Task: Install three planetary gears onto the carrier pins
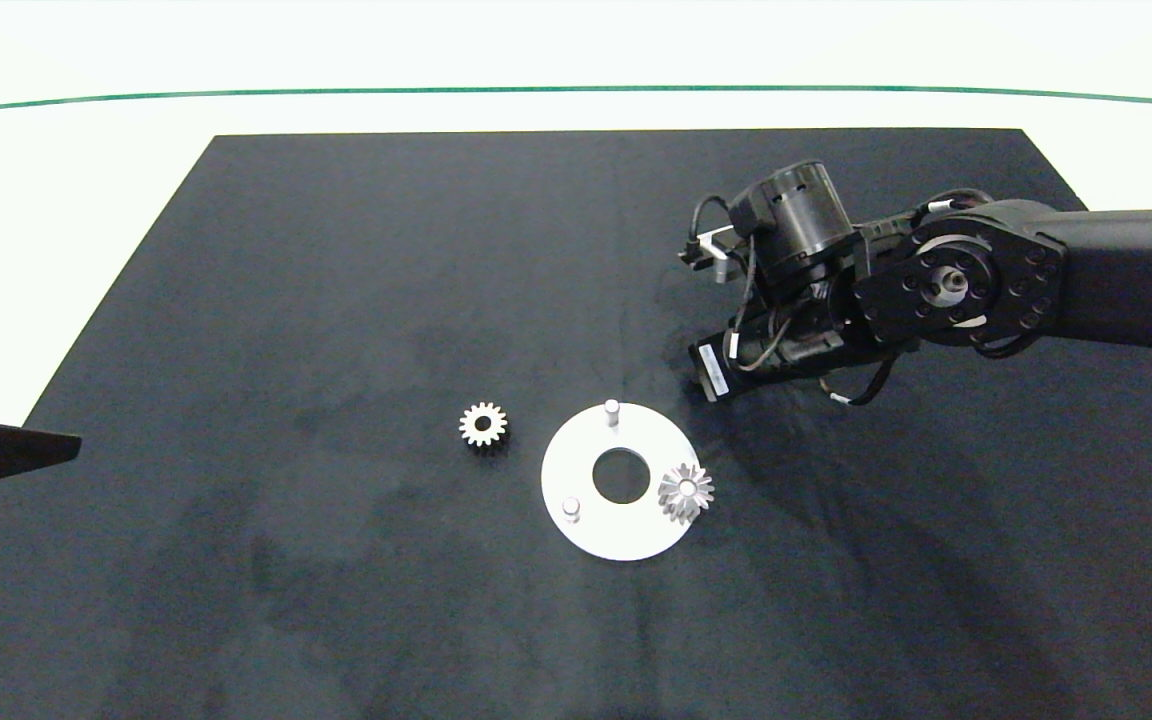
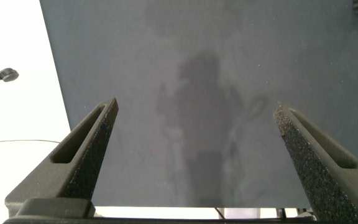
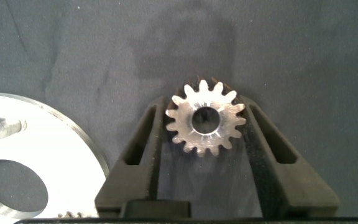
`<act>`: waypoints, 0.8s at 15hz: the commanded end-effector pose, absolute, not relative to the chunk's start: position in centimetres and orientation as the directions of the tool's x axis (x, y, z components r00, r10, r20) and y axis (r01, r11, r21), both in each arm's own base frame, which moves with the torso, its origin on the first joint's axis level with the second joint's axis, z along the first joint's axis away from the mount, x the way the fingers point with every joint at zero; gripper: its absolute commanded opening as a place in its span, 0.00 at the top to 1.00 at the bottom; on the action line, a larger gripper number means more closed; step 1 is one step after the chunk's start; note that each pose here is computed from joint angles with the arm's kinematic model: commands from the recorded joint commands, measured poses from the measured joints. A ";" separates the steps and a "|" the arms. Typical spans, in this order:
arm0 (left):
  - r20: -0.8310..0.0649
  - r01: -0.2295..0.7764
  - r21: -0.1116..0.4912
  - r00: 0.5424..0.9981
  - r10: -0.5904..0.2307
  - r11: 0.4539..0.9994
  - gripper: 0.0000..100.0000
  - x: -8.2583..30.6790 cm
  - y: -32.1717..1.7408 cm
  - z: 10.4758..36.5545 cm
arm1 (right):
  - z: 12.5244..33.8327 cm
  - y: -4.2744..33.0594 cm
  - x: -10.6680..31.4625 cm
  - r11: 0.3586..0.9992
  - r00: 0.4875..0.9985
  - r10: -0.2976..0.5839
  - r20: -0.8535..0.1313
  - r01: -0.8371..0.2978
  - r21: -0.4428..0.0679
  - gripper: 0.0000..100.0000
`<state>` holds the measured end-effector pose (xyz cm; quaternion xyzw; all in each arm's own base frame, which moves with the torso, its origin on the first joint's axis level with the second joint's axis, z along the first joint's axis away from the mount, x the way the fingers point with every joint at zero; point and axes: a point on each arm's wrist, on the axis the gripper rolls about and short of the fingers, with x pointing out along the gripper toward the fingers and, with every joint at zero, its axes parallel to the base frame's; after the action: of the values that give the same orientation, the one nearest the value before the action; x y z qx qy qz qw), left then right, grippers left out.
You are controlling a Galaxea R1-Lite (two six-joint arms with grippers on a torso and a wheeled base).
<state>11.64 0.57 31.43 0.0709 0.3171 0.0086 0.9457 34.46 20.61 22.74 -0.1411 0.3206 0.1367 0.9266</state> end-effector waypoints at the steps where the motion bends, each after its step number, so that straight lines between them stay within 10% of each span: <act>1: -0.603 0.029 0.140 0.795 0.062 0.990 0.00 11.6 0.6 31.4 | 23.1 20.7 34.1 0.921 0.759 0.168 -0.629 -0.349 -0.175 0.61; 12: -0.602 0.029 0.140 0.796 0.062 0.990 0.00 11.6 0.6 31.4 | 24.7 27.1 28.4 0.840 0.726 0.345 -0.595 -0.521 -0.149 0.84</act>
<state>11.58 0.57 31.45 0.0709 0.3162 0.0086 0.9460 28.60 26.47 25.07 -0.1499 0.2814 0.2305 0.9194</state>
